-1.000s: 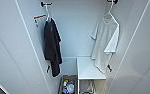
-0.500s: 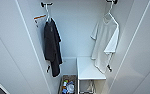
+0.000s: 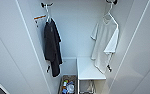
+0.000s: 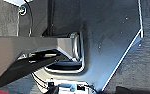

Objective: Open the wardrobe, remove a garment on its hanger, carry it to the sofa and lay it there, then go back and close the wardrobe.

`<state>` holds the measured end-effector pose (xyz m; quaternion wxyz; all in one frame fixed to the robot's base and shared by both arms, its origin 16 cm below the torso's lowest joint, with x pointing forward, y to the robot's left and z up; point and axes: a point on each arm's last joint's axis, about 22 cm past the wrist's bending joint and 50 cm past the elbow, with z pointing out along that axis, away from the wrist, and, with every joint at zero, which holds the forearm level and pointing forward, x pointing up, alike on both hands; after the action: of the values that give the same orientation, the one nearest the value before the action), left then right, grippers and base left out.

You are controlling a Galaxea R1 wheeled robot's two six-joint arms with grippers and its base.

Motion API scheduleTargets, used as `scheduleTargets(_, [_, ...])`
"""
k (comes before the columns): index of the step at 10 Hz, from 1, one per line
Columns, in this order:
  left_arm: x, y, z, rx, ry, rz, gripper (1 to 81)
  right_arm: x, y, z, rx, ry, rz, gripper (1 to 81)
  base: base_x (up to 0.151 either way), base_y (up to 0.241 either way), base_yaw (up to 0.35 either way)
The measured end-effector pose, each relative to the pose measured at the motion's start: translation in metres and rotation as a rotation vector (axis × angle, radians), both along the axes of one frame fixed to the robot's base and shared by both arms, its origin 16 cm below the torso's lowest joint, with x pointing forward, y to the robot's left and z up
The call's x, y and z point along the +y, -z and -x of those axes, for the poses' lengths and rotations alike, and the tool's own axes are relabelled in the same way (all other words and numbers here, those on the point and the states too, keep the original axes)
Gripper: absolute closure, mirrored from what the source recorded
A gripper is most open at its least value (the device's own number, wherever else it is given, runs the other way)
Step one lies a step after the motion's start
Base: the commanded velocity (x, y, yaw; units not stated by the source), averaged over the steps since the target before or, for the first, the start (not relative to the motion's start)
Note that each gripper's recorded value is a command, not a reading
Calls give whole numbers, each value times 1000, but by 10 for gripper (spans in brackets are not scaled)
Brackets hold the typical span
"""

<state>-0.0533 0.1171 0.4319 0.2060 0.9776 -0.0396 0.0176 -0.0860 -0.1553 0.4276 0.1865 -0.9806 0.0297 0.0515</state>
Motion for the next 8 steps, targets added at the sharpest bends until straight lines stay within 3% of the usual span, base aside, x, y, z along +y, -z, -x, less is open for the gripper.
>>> scheduleTargets(2, [0, 0, 0, -2, 2, 0, 10, -1, 0, -1, -2, -4, 2, 10, 0, 0, 0])
scheduleTargets(8, [4, 1, -2, -9, 3, -5, 10, -2, 1, -1, -7, -8, 4, 10, 75, 0, 0])
